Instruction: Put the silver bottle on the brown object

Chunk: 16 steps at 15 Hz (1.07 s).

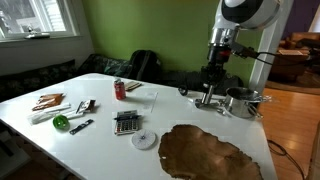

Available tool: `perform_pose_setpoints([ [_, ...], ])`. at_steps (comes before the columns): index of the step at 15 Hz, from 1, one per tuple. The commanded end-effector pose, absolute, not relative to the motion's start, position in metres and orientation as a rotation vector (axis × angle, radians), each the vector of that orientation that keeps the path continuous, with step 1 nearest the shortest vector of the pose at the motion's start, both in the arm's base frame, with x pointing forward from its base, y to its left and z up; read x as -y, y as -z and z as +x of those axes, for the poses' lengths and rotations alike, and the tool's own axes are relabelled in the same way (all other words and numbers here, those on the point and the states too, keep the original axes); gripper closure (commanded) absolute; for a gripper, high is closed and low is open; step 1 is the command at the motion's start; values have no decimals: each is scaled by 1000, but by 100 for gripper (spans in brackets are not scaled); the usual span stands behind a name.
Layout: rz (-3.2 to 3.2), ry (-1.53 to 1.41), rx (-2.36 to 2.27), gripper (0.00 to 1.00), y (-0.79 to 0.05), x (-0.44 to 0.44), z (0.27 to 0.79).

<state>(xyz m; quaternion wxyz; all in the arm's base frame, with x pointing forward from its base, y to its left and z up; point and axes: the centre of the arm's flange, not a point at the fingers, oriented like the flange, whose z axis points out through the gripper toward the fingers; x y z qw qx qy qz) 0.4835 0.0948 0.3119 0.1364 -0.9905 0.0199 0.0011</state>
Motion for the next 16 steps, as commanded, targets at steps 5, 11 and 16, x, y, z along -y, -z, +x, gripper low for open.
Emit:
perform_pose_setpoints([
  [5, -2924, -9, -13, 89, -308, -108, 479],
  [11, -2998, -17, 180, 89, -303, -197, 445],
  [16, -3006, -51, 249, 64, -301, -216, 434],
])
